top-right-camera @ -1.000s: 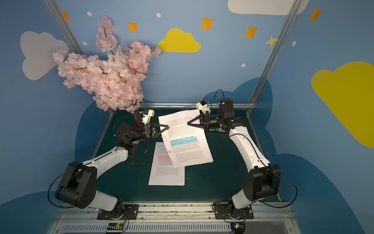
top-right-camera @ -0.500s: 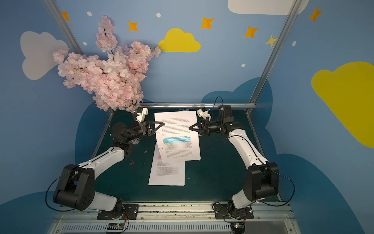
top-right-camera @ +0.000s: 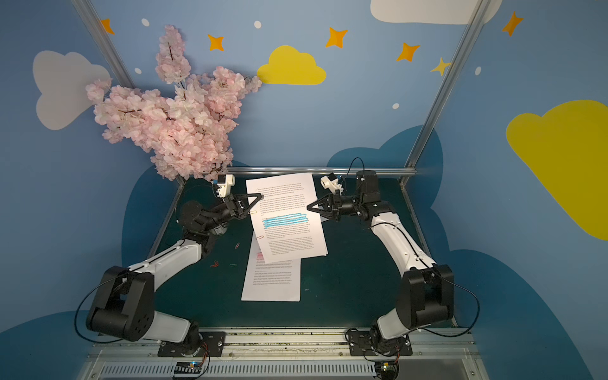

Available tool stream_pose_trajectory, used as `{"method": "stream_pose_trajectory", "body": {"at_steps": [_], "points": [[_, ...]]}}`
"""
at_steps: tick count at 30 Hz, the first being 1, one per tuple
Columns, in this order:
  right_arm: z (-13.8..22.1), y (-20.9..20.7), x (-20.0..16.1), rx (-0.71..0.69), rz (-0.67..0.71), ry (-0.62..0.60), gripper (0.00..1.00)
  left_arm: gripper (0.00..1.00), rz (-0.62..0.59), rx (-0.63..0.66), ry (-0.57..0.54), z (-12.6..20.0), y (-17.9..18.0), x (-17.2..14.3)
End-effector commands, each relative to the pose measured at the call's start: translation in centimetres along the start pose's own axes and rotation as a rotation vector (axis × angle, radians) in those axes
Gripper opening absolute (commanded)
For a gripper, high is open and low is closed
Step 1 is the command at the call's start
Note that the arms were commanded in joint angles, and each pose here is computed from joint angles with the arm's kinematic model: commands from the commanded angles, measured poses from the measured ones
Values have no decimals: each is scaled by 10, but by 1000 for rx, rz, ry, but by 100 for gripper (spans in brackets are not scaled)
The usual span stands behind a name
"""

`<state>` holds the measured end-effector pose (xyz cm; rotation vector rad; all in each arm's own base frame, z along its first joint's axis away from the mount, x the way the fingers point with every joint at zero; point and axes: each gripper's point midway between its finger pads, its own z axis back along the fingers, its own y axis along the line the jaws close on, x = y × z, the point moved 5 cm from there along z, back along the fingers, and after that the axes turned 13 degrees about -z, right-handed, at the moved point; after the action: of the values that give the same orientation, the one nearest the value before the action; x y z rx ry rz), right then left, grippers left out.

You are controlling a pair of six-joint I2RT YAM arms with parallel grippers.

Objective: Unclip the paperclips from the documents
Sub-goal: Adjust the document.

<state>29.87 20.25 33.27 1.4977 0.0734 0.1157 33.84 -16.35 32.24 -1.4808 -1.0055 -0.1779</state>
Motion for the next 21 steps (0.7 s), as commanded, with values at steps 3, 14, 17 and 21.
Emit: {"method": "stream_pose_trajectory", "body": {"at_steps": [3,14,17,21], "points": [[-1,7,-12,15,28,20,13,3,-28,9,-84,4,-1,15],[-1,20,-11,14,75,1,0,26,6,-5,5,-3,-1,5],[1,23,-10,14,83,-7,0,37,21,-6,25,-1,-1,1],[6,24,-8,11,88,-26,0,38,32,-3,50,3,-2,-5]]}}
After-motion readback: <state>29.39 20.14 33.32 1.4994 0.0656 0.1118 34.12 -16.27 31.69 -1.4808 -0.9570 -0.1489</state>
